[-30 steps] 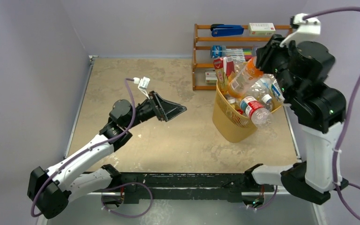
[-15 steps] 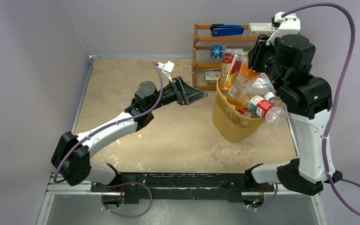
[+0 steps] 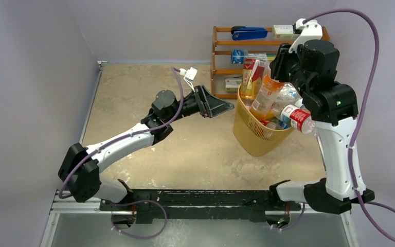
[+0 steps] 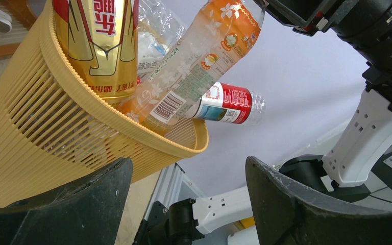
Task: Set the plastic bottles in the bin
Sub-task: Place the plastic bottle in the trash bin, then adjust the trash bin at the center of the board.
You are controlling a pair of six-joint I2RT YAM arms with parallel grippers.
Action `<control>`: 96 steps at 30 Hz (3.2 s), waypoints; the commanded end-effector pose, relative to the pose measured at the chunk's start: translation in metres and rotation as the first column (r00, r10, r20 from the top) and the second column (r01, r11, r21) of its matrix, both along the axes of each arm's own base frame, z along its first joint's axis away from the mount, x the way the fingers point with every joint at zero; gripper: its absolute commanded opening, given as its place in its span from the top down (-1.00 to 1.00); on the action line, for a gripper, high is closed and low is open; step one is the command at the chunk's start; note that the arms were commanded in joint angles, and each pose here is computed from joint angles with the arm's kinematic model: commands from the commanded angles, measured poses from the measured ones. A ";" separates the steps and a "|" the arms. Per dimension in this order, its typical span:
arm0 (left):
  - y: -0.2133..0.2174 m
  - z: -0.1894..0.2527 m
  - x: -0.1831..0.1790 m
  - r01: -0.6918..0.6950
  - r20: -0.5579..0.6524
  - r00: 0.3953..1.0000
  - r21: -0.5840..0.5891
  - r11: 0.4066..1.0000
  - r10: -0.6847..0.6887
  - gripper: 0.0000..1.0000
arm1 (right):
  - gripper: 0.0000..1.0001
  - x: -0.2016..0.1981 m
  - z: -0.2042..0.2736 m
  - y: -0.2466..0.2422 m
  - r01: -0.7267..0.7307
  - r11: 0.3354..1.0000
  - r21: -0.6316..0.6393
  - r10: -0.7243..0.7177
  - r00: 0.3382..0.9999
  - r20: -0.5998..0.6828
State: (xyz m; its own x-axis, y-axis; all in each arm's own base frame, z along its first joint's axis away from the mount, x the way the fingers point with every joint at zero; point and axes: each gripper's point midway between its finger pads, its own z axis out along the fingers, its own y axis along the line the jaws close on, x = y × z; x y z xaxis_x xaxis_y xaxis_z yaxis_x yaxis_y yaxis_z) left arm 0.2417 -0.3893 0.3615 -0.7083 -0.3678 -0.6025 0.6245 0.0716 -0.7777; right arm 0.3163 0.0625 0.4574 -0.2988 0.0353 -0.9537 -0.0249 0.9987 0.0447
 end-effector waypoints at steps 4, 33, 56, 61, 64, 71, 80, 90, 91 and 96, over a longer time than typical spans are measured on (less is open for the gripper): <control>0.003 0.030 -0.001 -0.013 0.092 0.996 -0.041 0.999 0.017 -0.61 | 0.06 -0.012 0.032 0.007 -0.068 0.997 0.043 0.063 0.993 0.102; 0.016 0.017 -0.010 -0.038 0.088 0.995 0.028 0.999 0.036 -0.61 | -0.99 0.024 0.031 -0.180 0.367 0.907 0.207 -0.381 0.924 0.031; 0.026 -0.061 -0.001 -0.112 -0.052 0.991 0.153 0.982 0.122 -0.60 | -0.99 0.038 -0.138 -0.260 0.526 0.784 0.329 -0.483 0.850 -0.208; 0.023 -0.076 0.001 -0.117 -0.079 0.988 0.163 0.980 0.131 -0.60 | -0.99 0.045 -0.166 -0.255 0.495 0.785 0.374 -0.435 0.869 -0.237; 0.019 -0.088 0.000 -0.114 -0.109 0.985 0.163 0.980 0.133 -0.59 | -0.98 0.047 -0.180 -0.245 0.455 0.794 0.404 -0.383 0.889 -0.250; 0.003 -0.103 -0.002 -0.121 -0.156 0.977 0.146 0.982 0.143 -0.58 | -0.96 0.039 -0.206 -0.219 0.369 0.823 0.432 -0.269 0.923 -0.277; -0.005 -0.115 0.006 -0.193 -0.204 0.955 0.122 0.974 0.215 -0.56 | -0.95 0.023 -0.218 -0.195 0.317 0.826 0.466 -0.220 0.943 -0.250; -0.006 -0.108 0.022 -0.265 -0.191 0.940 0.117 0.957 0.284 -0.56 | -0.94 0.014 -0.245 -0.179 0.289 0.815 0.503 -0.164 0.947 -0.278; -0.007 -0.108 0.023 -0.266 -0.189 0.940 0.120 0.956 0.285 -0.55 | -0.94 0.013 -0.247 -0.178 0.288 0.812 0.508 -0.161 0.947 -0.278; -0.009 -0.104 0.027 -0.283 -0.184 0.935 0.125 0.951 0.302 -0.55 | -0.93 0.010 -0.260 -0.166 0.265 0.793 0.549 -0.124 0.952 -0.281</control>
